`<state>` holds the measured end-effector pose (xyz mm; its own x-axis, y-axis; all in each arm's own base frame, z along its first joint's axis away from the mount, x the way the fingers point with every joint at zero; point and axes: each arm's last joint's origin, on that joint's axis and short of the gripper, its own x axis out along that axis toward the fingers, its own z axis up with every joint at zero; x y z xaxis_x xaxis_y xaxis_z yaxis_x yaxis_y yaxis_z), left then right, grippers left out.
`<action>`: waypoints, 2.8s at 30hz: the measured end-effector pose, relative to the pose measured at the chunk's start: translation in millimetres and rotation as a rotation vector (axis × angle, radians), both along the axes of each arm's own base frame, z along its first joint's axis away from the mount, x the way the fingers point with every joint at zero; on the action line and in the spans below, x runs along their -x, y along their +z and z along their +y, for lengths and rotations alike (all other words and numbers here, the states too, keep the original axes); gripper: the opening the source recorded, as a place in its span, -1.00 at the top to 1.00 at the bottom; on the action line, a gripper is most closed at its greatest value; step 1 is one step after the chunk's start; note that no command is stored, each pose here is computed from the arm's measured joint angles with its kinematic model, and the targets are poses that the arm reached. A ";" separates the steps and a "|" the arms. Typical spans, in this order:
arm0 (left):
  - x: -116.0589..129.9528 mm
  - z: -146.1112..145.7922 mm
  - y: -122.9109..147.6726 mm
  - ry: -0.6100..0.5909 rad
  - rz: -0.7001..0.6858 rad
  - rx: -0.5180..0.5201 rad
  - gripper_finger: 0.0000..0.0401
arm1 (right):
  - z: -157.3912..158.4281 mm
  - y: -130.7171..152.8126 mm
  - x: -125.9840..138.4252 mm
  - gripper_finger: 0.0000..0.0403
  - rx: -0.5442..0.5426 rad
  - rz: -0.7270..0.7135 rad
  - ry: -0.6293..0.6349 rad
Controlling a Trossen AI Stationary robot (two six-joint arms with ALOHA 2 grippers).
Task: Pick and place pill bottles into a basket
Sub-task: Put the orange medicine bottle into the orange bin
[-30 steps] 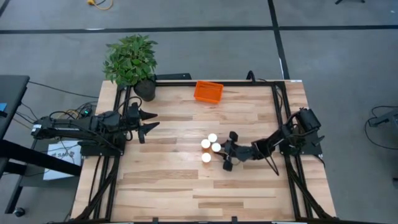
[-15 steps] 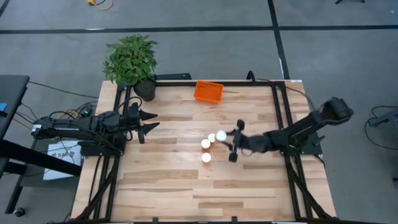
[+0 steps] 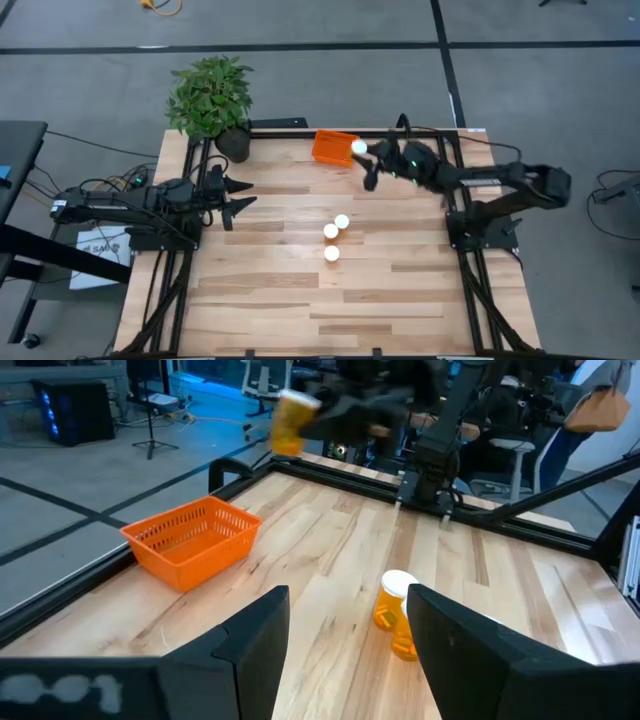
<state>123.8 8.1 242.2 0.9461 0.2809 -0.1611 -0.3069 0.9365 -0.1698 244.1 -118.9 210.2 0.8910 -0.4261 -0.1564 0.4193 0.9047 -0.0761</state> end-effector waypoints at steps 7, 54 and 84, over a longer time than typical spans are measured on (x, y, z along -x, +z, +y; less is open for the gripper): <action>0.1 0.2 0.0 0.007 0.002 -0.008 0.03 | -55.1 -21.2 -23.2 0.32 -0.036 -0.002 -0.064; 0.1 0.3 -0.1 0.007 0.006 -0.017 0.03 | -89.5 -79.4 -33.7 -0.28 -0.187 0.215 -0.235; 0.3 0.2 -1.6 0.006 0.021 -0.016 0.03 | 104.2 -38.9 -5.8 -0.29 -0.150 0.326 0.278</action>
